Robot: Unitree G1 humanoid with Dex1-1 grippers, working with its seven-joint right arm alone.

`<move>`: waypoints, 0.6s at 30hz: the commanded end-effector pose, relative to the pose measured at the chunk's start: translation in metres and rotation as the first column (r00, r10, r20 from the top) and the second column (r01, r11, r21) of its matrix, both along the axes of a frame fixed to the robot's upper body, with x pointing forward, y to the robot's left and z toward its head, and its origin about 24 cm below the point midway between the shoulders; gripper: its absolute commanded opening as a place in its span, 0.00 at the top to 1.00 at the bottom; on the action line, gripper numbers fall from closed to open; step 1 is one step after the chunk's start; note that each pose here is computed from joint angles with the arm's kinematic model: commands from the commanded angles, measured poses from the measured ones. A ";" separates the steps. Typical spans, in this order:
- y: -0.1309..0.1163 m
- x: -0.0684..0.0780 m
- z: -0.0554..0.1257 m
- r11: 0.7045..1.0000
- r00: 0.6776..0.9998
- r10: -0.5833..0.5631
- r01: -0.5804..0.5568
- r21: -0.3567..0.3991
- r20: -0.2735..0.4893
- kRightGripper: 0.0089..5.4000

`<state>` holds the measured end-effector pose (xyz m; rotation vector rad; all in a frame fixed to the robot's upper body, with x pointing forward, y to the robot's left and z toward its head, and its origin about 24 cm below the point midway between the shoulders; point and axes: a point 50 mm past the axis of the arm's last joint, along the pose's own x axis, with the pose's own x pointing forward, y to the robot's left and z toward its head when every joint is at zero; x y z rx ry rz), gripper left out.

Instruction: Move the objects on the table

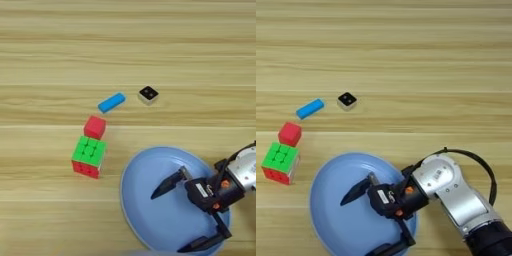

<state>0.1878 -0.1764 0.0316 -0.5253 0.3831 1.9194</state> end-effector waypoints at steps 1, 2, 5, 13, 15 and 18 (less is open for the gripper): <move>0.015 0.008 0.002 1.000 0.997 0.004 -0.003 -0.021 0.072 0.00; 0.019 0.010 0.000 1.000 0.997 0.002 0.000 -0.023 0.082 0.00; 0.034 0.011 0.000 1.000 0.996 0.011 -0.010 -0.007 0.089 0.00; 0.049 0.004 0.005 0.997 0.996 0.079 -0.079 -0.002 0.048 0.00; 0.054 0.003 0.007 0.996 0.995 0.085 -0.086 0.007 0.045 0.00; 0.060 0.001 0.008 0.995 0.995 0.095 -0.095 0.019 0.025 0.00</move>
